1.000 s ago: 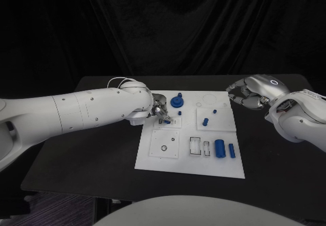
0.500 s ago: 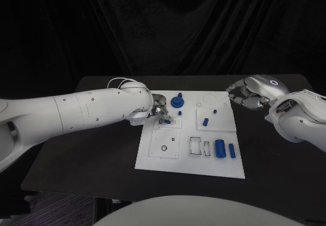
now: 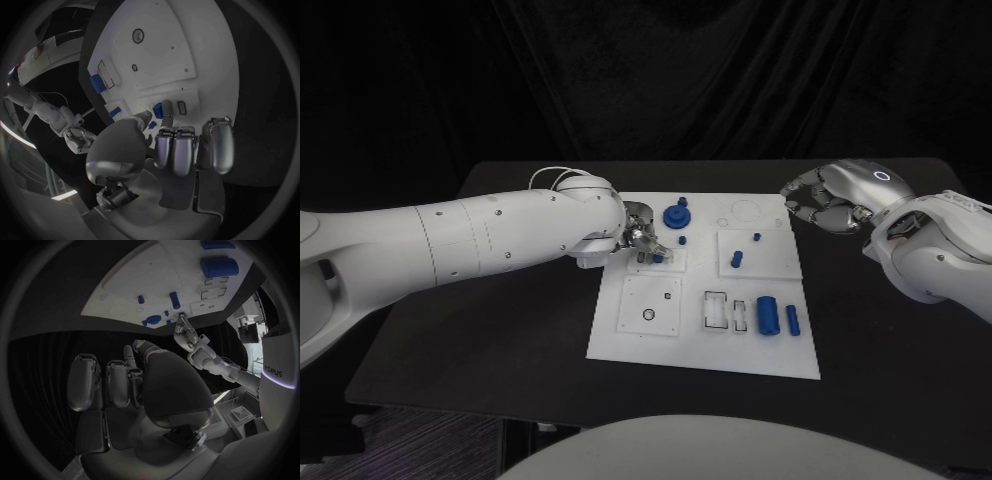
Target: Assemble the parts on the task board
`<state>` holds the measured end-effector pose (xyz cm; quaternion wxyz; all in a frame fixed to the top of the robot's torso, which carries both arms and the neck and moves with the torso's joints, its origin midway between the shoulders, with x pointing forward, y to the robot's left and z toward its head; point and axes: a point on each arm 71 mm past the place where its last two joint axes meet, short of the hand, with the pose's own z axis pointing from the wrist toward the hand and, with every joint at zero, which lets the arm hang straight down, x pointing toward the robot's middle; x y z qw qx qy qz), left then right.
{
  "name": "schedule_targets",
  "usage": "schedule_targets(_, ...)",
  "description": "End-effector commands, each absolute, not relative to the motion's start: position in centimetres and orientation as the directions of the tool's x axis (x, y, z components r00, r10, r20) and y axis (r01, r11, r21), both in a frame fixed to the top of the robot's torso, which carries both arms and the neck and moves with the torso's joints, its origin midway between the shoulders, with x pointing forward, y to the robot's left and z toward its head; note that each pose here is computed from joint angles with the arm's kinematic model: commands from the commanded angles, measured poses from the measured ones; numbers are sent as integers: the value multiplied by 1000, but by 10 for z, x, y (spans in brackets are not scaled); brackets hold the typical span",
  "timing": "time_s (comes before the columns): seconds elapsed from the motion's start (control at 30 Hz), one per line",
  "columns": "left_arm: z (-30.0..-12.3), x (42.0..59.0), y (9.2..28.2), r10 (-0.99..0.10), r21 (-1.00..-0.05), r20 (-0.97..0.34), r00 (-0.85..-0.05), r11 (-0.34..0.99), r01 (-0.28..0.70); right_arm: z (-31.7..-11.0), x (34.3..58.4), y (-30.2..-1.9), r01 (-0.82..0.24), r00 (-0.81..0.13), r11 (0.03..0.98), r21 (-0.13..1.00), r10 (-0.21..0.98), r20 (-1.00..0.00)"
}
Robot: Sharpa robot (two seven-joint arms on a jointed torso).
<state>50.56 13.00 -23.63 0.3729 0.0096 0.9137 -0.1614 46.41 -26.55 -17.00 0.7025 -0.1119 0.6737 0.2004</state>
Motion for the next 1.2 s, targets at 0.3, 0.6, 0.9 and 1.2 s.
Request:
schedule_targets(0.3,-243,503,134,-101,-276,-673,-733,954,122,-171,464,-267,-418,5,901,111,124,-992)
schedule_targets(0.6,-236,503,136,-166,-339,-723,-671,931,136,-171,463,-268,-418,6,902,111,125,-992)
schedule_targets(0.9,-213,501,141,-180,-346,-836,-518,906,243,-171,463,-271,-413,8,904,111,125,-992)
schedule_targets(1.2,-181,513,157,-110,-276,-861,-497,921,274,-171,464,-271,-410,8,906,109,124,-992)
